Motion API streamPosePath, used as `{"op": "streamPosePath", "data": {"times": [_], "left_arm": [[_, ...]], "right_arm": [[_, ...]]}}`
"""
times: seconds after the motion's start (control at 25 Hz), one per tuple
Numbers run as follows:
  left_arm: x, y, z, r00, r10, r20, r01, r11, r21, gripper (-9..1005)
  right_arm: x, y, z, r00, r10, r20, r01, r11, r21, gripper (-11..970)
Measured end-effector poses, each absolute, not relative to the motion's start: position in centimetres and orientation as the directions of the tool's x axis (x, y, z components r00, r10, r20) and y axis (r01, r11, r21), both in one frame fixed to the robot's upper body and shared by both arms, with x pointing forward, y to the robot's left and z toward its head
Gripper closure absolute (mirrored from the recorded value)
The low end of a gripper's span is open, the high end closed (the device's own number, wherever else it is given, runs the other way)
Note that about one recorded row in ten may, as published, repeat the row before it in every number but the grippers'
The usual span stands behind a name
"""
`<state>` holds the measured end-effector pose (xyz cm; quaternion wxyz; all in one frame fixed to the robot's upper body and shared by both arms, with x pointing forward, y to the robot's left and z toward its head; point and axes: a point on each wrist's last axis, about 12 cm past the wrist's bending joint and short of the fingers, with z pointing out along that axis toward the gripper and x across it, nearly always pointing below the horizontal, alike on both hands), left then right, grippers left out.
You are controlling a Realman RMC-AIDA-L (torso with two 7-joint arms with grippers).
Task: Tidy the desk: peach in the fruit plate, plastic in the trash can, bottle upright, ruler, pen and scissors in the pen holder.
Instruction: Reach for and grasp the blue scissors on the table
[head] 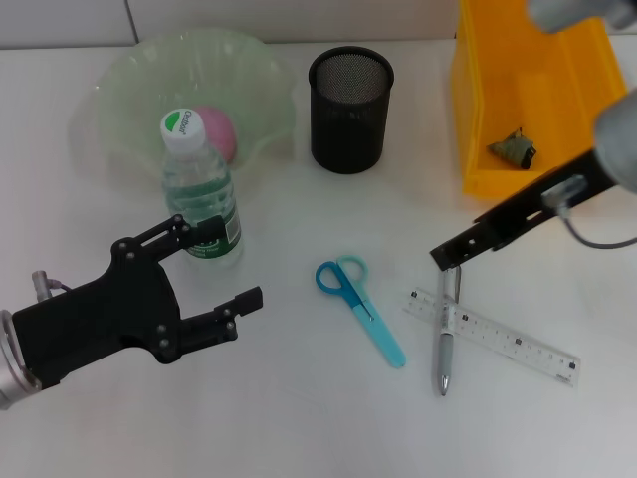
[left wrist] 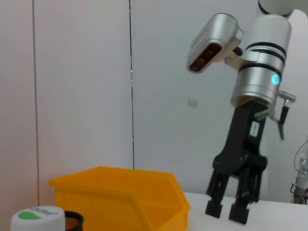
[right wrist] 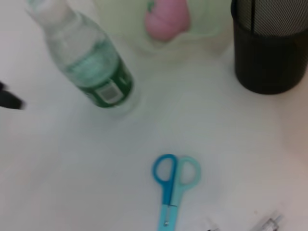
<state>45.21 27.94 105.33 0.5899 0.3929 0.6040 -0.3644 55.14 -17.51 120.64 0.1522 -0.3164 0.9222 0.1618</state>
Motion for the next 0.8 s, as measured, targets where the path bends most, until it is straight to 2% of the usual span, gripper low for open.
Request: {"op": "streamPosePath", "data": {"times": [0.2,0.48,0.8], "left_arm": [[45.1,28.0,105.2,-0.006,0.044,-0.999,0.903,0.429,0.013,184],[45.0,28.0,105.1,-0.021,0.035,-0.999,0.902,0.432,-0.004,183],[45.2,28.0,105.1,-0.026,0.031,-0.999,0.899,0.437,-0.010,183]], "right_arm": [[56.2,-14.1,118.8,-0.739,-0.573,-0.355,-0.650,0.744,0.153,188],[56.8,-12.1,116.6,-0.742,-0.577,-0.342,-0.658,0.725,0.204,188],[57.2,-10.8,115.3,-0.726,-0.612,-0.313,-0.678,0.712,0.180,203]]}}
